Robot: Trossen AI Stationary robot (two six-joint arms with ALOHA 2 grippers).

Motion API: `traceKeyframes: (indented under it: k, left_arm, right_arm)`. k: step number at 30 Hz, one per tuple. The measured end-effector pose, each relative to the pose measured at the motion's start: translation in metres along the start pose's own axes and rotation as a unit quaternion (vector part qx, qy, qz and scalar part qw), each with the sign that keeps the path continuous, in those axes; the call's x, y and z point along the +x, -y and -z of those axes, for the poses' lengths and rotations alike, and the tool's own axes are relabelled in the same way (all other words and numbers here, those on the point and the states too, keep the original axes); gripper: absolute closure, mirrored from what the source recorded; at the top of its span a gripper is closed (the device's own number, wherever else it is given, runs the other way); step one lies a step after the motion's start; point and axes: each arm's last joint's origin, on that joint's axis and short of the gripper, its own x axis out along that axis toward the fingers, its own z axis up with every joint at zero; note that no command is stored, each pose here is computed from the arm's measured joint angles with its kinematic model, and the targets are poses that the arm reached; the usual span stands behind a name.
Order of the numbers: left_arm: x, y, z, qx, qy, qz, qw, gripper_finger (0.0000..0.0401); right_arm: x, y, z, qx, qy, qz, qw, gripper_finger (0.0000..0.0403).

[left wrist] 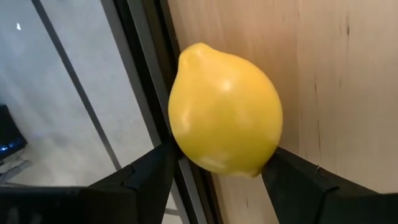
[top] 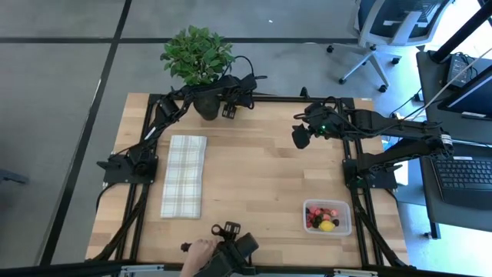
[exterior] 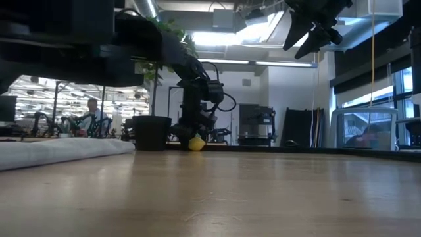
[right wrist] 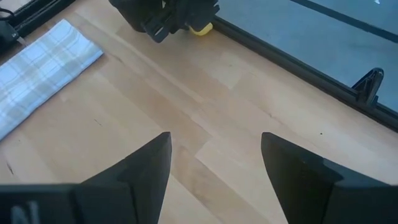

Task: Pick and placing Produce into tupperware
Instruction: Put the yellow lemon into the transparent bin

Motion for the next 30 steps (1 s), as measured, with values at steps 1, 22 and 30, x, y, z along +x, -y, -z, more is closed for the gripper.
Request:
traceKeyframes:
  k: [1, 22, 30]
  left_arm:
    - [0.000, 0.000, 0.000, -0.004, 0.000, 0.000, 1.000, 0.0175]
    - [-0.001, 0.000, 0.000, -0.021, -0.005, -0.001, 1.000, 0.0176]
    - [-0.017, -0.001, -0.002, -0.023, 0.027, -0.001, 0.999, 0.0176]
  right_arm:
    - [0.000, 0.000, 0.000, -0.004, 0.000, 0.000, 1.000, 0.0153]
    - [0.000, 0.000, 0.000, -0.008, 0.000, 0.000, 1.000, 0.0153]
    - [0.000, 0.000, 0.000, -0.007, 0.002, -0.001, 1.000, 0.0153]
